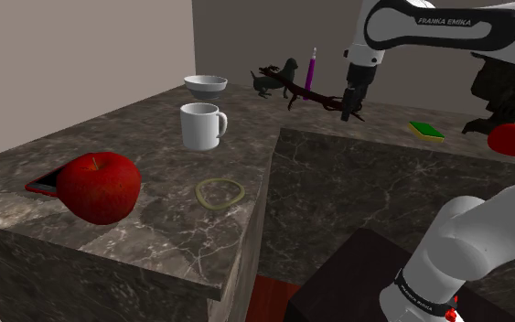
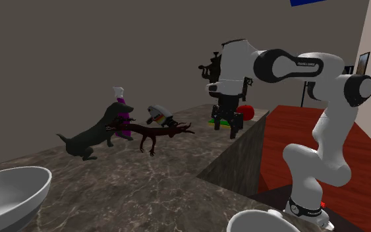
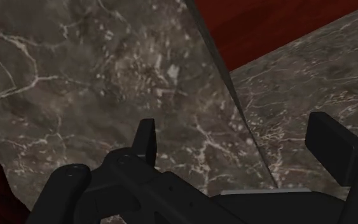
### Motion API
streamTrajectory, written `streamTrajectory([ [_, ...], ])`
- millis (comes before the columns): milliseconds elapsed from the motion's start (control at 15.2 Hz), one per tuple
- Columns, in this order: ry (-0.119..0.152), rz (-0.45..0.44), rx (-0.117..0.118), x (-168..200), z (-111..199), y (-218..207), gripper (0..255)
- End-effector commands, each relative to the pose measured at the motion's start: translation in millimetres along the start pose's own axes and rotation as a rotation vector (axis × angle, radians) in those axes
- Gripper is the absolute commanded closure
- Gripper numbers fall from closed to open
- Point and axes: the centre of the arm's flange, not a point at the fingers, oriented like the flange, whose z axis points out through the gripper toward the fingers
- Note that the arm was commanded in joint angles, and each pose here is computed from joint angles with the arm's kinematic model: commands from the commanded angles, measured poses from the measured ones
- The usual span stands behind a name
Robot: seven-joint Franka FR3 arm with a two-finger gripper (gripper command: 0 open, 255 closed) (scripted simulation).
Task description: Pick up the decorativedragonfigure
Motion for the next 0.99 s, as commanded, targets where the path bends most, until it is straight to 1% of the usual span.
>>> streamTrajectory([
  [0,0.02,-0.048,0.011,19,-2,24,0],
  [462,0.086,-0.202,0.058,80,-9,91,0],
  [924,0.151,-0.357,0.104,151,-18,149,0],
])
